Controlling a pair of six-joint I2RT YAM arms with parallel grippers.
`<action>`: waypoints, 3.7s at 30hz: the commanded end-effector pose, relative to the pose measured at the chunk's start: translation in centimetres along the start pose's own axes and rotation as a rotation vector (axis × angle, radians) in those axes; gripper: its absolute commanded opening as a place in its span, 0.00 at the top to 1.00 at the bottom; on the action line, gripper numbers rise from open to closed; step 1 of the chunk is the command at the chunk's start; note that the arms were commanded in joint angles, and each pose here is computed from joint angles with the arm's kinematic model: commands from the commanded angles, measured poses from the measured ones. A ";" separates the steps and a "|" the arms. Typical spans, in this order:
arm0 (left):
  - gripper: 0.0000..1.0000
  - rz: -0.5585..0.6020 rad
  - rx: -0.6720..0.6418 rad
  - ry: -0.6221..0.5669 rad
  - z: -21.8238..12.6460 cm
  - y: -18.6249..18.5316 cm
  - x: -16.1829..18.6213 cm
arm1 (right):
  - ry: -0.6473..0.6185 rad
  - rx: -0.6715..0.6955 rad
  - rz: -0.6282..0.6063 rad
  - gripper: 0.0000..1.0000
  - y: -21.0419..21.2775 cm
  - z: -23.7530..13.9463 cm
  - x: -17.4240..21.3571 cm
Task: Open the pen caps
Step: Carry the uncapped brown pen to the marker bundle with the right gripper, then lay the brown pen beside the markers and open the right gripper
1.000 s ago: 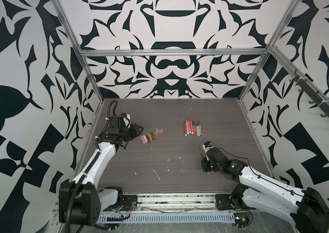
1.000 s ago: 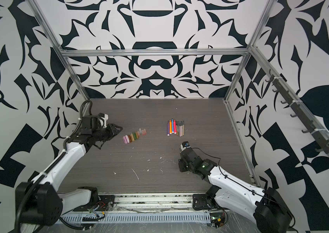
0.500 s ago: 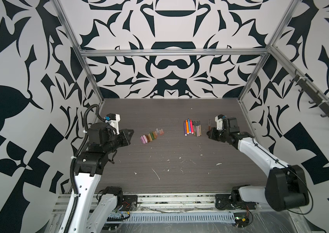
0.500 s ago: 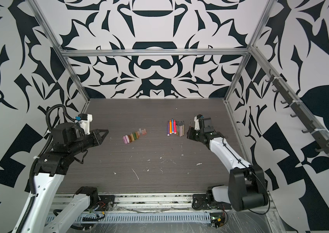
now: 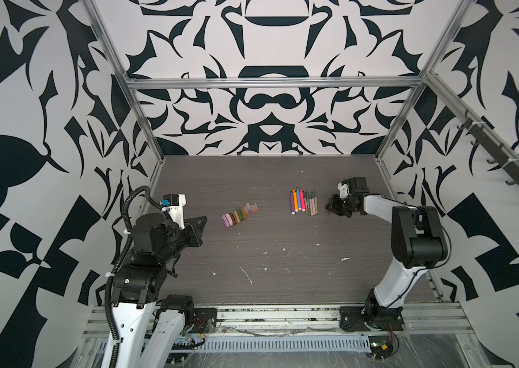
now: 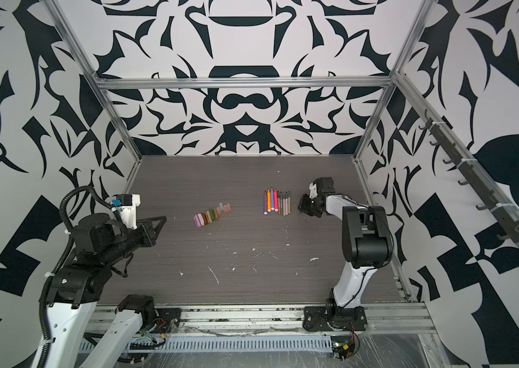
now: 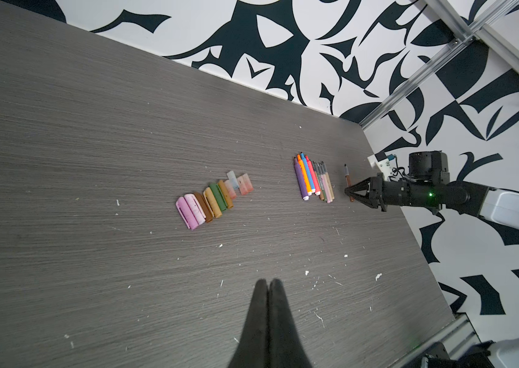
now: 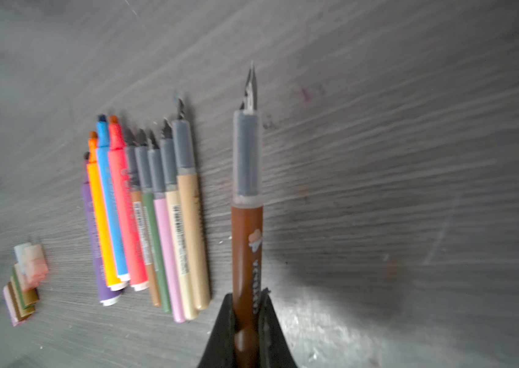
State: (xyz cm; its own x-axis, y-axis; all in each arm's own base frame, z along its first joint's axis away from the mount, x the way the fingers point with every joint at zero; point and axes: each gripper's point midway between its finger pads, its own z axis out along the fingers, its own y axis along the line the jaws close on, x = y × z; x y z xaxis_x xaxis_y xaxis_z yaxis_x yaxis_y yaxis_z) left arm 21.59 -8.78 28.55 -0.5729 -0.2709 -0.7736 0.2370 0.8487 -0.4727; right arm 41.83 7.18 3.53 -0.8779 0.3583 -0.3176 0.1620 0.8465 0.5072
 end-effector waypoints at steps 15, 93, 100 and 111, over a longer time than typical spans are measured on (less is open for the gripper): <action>0.96 -0.057 -0.107 0.074 1.8 2.5 1.0 | 0.032 -0.120 -0.062 0.95 1.4 2.2 -0.6; 0.91 -0.067 -0.122 0.086 2.1 2.8 1.1 | -0.197 -0.102 -0.090 0.61 4.3 -6.3 -2.7; 1.00 -0.060 -0.098 0.073 1.9 2.4 0.9 | -0.542 0.055 -0.120 0.62 3.3 -17.8 -1.2; 1.00 -0.149 -0.080 0.033 4.5 2.8 -0.4 | -0.855 0.196 -0.086 0.60 -0.1 -25.8 2.4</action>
State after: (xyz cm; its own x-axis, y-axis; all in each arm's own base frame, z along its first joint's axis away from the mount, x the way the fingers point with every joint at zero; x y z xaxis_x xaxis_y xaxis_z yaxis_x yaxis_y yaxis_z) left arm 24.84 -8.15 25.89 -0.6340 -0.3276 -0.7005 0.1091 0.8589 -0.5004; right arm 28.74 -0.41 24.14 -0.2950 0.4009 -0.8673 0.1616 0.9156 0.3682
